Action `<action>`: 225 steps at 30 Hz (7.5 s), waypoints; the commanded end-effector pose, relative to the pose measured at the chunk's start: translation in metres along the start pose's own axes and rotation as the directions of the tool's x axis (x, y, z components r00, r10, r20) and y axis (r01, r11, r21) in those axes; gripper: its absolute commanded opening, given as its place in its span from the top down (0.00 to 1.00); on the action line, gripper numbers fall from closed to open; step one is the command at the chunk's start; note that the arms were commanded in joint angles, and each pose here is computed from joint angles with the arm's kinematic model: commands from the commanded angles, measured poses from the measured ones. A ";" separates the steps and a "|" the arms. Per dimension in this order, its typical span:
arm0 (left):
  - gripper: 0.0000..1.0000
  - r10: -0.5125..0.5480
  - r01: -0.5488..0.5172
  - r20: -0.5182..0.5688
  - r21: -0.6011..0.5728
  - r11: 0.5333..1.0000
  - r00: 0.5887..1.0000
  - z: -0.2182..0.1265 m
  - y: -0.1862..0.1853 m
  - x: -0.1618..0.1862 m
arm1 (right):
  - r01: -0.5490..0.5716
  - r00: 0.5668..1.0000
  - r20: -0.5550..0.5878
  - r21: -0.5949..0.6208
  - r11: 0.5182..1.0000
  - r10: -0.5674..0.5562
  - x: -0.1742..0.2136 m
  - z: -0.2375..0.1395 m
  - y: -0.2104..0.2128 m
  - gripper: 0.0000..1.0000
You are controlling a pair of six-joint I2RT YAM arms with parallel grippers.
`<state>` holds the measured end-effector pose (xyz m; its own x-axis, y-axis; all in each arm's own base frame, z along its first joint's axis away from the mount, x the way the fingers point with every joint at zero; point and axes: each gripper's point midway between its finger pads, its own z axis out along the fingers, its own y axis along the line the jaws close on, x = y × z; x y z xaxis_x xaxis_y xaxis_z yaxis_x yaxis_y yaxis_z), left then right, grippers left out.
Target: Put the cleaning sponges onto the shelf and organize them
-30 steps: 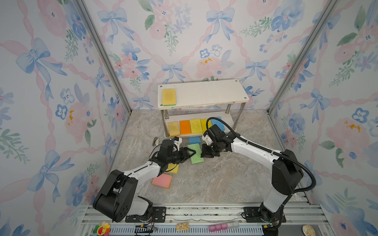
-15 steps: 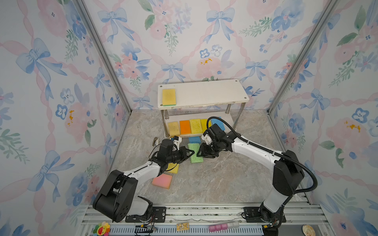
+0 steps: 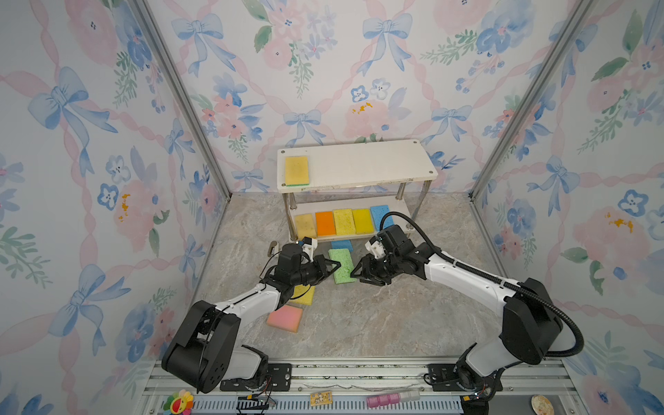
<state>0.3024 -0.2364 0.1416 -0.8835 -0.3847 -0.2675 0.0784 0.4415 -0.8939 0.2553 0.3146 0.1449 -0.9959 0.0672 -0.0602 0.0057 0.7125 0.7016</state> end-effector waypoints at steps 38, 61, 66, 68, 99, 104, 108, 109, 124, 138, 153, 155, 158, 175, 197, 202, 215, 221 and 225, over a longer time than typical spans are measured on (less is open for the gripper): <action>0.99 -0.006 0.002 0.051 0.067 0.998 0.999 -0.017 -0.014 -0.014 | -0.055 0.998 0.009 -0.139 0.989 0.057 -0.001 0.017 0.026 0.71; 0.75 -0.029 0.027 0.047 0.056 0.998 0.998 -0.016 -0.008 -0.013 | -0.025 0.999 0.035 -0.107 0.994 0.028 -0.004 0.011 0.024 0.98; 0.59 -0.038 0.036 0.038 0.053 0.998 0.999 -0.015 -0.006 -0.012 | -0.022 0.999 0.036 -0.103 0.994 0.026 -0.005 0.012 0.023 0.98; 0.50 -0.040 0.038 0.036 0.054 0.998 0.999 -0.015 -0.006 -0.012 | -0.022 0.999 0.038 -0.101 0.995 0.026 -0.005 0.012 0.023 0.99; 0.02 -0.062 0.161 0.397 -0.221 0.962 0.916 -0.106 0.054 -0.033 | 0.287 0.950 0.123 0.027 0.958 -0.288 -0.007 -0.065 0.059 0.99; 0.02 -0.075 0.165 0.371 -0.219 0.962 0.926 -0.104 0.060 -0.024 | 0.429 0.880 0.232 -0.018 0.903 -0.414 -0.009 -0.107 0.105 0.99; 0.02 -0.065 0.150 0.359 -0.213 0.966 0.931 -0.103 0.057 -0.023 | 0.478 0.842 0.304 -0.043 0.877 -0.444 -0.018 -0.135 0.136 0.98; 0.02 -0.064 0.146 0.352 -0.213 0.966 0.934 -0.103 0.057 -0.022 | 0.485 0.835 0.323 -0.050 0.873 -0.445 -0.022 -0.141 0.144 0.98; 0.02 -0.039 0.080 0.243 -0.160 0.984 0.969 -0.094 0.043 -0.004 | 0.442 0.815 0.464 -0.110 0.890 -0.347 -0.119 -0.163 0.219 0.98; 0.02 -0.040 0.072 0.207 -0.153 0.986 0.977 -0.091 0.043 0.002 | 0.295 0.866 0.469 -0.197 0.935 -0.174 -0.173 -0.129 0.228 0.99; 0.02 -0.044 0.079 0.204 -0.168 0.983 0.978 -0.091 0.049 0.003 | 0.221 0.875 0.477 -0.238 0.946 -0.085 -0.197 -0.112 0.221 0.98; 0.02 -0.044 0.079 0.202 -0.170 0.982 0.978 -0.091 0.050 0.004 | 0.217 0.872 0.482 -0.237 0.947 -0.079 -0.200 -0.111 0.221 0.97; 0.02 -0.044 0.079 0.203 -0.172 0.982 0.978 -0.091 0.050 0.004 | 0.214 0.871 0.485 -0.245 0.946 -0.071 -0.203 -0.109 0.221 0.93; 0.02 -0.034 0.072 0.203 -0.183 0.980 0.979 -0.091 0.052 0.002 | 0.224 0.871 0.486 -0.254 0.941 -0.076 -0.198 -0.116 0.223 0.65; 0.02 0.112 -0.075 0.145 -0.236 0.969 0.983 -0.065 0.031 -0.024 | 0.162 0.849 0.518 -0.059 0.985 -0.108 -0.077 -0.155 0.072 0.46; 0.09 0.108 -0.076 0.111 -0.255 0.964 0.988 -0.041 0.037 -0.026 | 0.091 0.876 0.475 0.009 0.996 -0.084 -0.056 -0.148 0.016 0.45; 0.27 0.128 -0.085 0.101 -0.349 0.933 0.987 0.019 0.077 -0.041 | -0.032 0.889 0.458 0.038 0.999 0.011 -0.027 -0.153 -0.034 0.44; 0.30 0.134 -0.082 0.118 -0.364 0.928 0.984 0.037 0.087 -0.050 | -0.040 0.888 0.460 0.056 0.998 0.010 -0.024 -0.159 -0.036 0.44; 0.32 0.137 -0.084 0.113 -0.385 0.919 0.984 0.046 0.096 -0.055 | -0.048 0.889 0.457 0.061 0.997 0.014 -0.024 -0.161 -0.037 0.44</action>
<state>0.3656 -0.2071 0.0492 -0.8276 -0.4124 -0.3807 -0.0619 0.7413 -0.6684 0.2661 0.1821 0.2271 -0.8528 0.3834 -0.3545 0.0533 0.7392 0.6713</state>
